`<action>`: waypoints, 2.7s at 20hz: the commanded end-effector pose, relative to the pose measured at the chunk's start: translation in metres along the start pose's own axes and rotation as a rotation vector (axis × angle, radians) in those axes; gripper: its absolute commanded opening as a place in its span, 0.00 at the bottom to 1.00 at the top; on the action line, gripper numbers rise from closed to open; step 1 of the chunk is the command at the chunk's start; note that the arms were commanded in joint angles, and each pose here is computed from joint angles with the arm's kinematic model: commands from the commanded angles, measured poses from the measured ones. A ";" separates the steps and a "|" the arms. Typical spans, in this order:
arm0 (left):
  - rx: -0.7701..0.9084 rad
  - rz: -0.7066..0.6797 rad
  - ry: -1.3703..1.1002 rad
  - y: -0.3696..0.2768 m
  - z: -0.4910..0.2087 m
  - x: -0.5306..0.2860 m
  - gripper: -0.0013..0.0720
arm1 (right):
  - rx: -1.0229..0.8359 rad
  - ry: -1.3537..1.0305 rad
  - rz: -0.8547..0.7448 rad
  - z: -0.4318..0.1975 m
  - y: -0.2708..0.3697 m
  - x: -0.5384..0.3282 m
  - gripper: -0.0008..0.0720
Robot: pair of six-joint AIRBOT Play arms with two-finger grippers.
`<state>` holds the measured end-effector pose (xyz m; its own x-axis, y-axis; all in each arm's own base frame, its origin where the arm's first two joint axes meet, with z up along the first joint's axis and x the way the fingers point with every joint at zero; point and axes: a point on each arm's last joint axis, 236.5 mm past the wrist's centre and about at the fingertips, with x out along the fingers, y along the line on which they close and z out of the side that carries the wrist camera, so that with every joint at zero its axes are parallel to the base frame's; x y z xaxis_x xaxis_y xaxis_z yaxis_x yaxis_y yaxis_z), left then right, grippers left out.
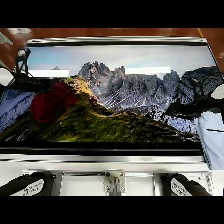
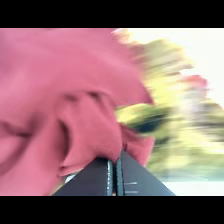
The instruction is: Fold the shirts.
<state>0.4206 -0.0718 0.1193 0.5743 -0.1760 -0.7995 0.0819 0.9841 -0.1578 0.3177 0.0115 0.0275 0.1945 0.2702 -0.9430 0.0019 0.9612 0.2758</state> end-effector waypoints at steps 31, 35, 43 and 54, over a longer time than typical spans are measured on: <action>-0.353 -0.179 0.328 -0.031 -0.237 0.060 0.99 | 0.038 0.014 0.044 -0.064 0.014 0.016 0.95; -0.387 -0.214 0.353 -0.046 -0.243 0.097 0.99 | 0.059 0.051 0.155 -0.061 0.034 0.028 0.95; -0.424 -0.240 0.304 -0.060 -0.224 0.118 0.07 | 0.121 0.168 0.439 -0.051 0.075 0.070 0.95; -0.217 -0.380 0.010 -0.097 -0.117 0.052 0.07 | -0.059 0.186 0.422 -0.044 0.136 0.109 0.09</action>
<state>0.3323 -0.1751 -0.0248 0.4403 -0.5038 -0.7432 -0.0226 0.8213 -0.5701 0.2892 0.1632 -0.0594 -0.0157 0.6233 -0.7818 -0.0738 0.7791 0.6226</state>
